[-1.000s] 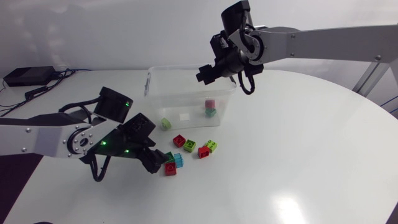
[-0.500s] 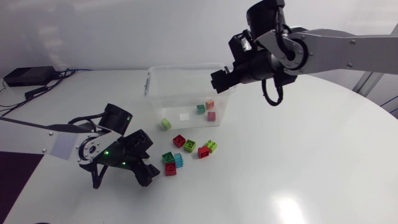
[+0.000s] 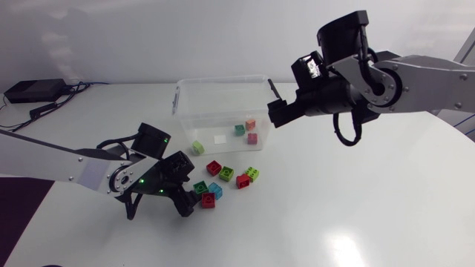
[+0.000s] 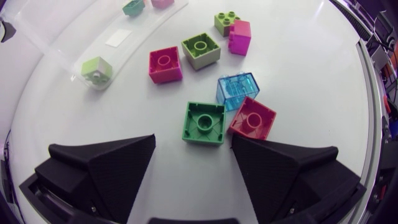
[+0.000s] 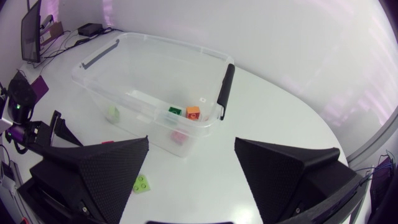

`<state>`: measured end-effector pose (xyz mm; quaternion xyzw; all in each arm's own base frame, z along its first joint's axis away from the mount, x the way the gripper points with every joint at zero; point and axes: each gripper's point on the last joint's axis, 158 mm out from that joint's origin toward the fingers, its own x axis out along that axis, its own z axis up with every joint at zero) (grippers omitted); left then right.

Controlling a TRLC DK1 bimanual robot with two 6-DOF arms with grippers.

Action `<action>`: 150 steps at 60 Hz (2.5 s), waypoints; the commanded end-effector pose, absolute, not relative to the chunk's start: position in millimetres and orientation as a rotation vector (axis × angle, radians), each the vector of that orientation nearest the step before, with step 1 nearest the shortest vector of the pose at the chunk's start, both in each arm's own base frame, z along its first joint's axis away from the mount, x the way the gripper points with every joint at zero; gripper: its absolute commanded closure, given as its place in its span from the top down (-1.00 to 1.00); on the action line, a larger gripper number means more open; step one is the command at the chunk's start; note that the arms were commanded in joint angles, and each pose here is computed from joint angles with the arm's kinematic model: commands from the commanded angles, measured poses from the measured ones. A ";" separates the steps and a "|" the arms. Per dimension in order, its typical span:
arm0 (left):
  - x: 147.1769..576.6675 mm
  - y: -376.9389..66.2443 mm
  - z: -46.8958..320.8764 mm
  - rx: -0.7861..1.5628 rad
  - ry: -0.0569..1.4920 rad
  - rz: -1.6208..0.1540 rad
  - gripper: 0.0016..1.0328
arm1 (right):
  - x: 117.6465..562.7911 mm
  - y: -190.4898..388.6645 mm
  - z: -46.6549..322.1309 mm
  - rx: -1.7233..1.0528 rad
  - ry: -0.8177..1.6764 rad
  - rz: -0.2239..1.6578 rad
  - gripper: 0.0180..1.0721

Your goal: Place the duplo bricks in the container

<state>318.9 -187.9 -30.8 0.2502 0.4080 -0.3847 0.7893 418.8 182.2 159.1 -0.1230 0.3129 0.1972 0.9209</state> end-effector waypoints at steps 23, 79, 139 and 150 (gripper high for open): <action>330.9 -202.3 -40.4 0.537 0.858 -0.840 0.55 | 368.2 203.0 121.7 -0.286 0.695 0.491 0.90; 319.6 -167.8 71.4 0.489 0.633 -0.800 -0.69 | 365.1 220.4 -24.1 -0.437 0.929 0.606 0.90; 506.3 -200.2 176.2 0.211 0.350 -0.511 -0.35 | 337.6 212.0 7.0 -0.501 0.880 0.649 -0.42; 514.2 -200.4 173.1 0.207 0.353 -0.491 0.49 | 334.9 206.4 57.3 -0.461 0.811 0.628 -0.42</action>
